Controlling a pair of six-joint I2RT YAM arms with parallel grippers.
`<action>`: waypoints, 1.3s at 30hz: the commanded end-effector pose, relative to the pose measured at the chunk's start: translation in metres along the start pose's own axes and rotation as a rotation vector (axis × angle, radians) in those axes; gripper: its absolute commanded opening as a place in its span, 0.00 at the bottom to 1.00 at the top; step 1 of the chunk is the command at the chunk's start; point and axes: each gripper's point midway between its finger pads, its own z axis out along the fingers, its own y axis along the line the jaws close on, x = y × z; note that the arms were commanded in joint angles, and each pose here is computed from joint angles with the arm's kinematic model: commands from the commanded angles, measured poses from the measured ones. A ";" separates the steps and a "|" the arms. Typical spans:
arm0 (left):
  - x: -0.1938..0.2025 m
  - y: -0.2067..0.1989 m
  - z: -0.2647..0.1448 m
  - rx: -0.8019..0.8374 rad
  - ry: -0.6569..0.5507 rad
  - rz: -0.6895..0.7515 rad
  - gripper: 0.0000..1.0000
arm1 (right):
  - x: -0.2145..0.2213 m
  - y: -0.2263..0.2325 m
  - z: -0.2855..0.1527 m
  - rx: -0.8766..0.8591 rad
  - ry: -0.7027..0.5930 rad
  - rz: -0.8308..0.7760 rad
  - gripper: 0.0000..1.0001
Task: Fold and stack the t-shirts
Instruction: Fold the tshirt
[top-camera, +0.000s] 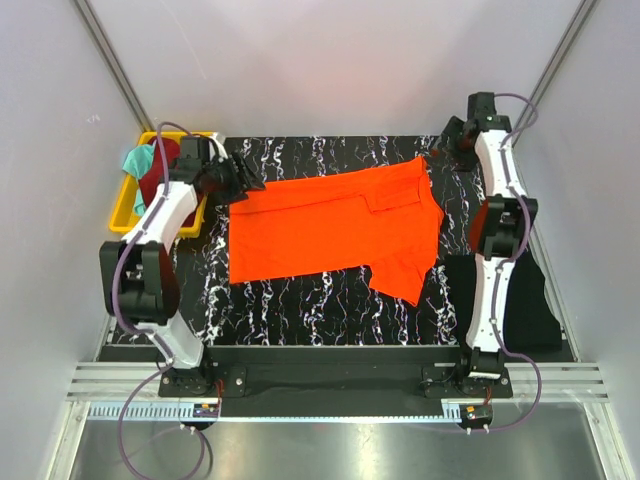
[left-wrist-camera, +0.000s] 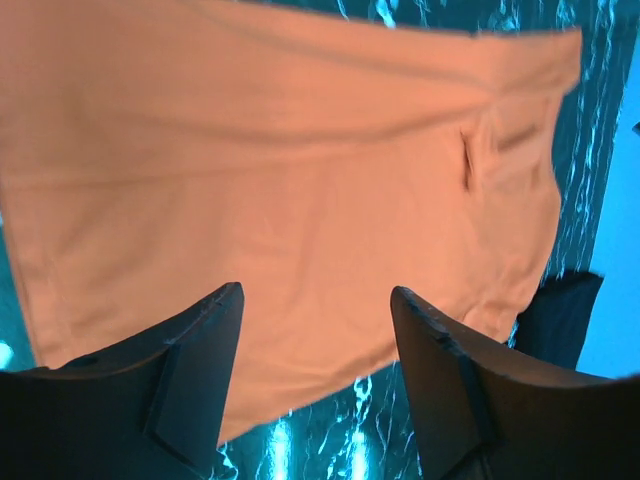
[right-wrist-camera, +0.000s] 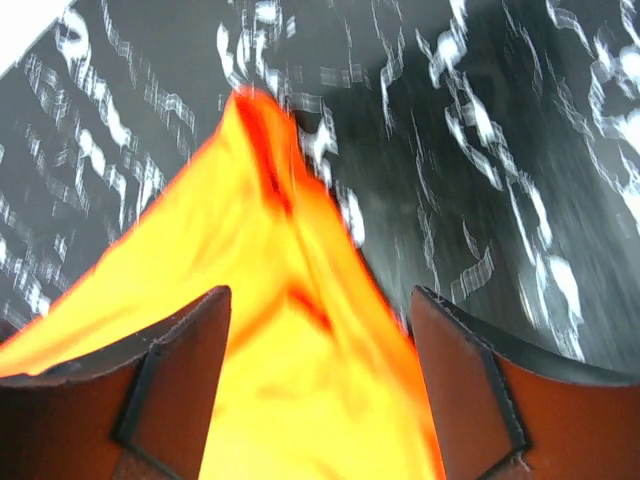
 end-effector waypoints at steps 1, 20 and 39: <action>0.046 -0.002 -0.015 -0.031 0.049 0.037 0.64 | 0.017 0.007 -0.074 -0.006 0.036 0.021 0.80; 0.166 0.073 -0.070 -0.232 0.045 -0.102 0.65 | 0.280 -0.033 -0.179 -0.183 0.384 -0.047 0.74; 0.190 0.121 -0.080 -0.353 -0.029 -0.426 0.62 | 0.353 -0.085 -0.182 -0.134 0.522 0.255 0.66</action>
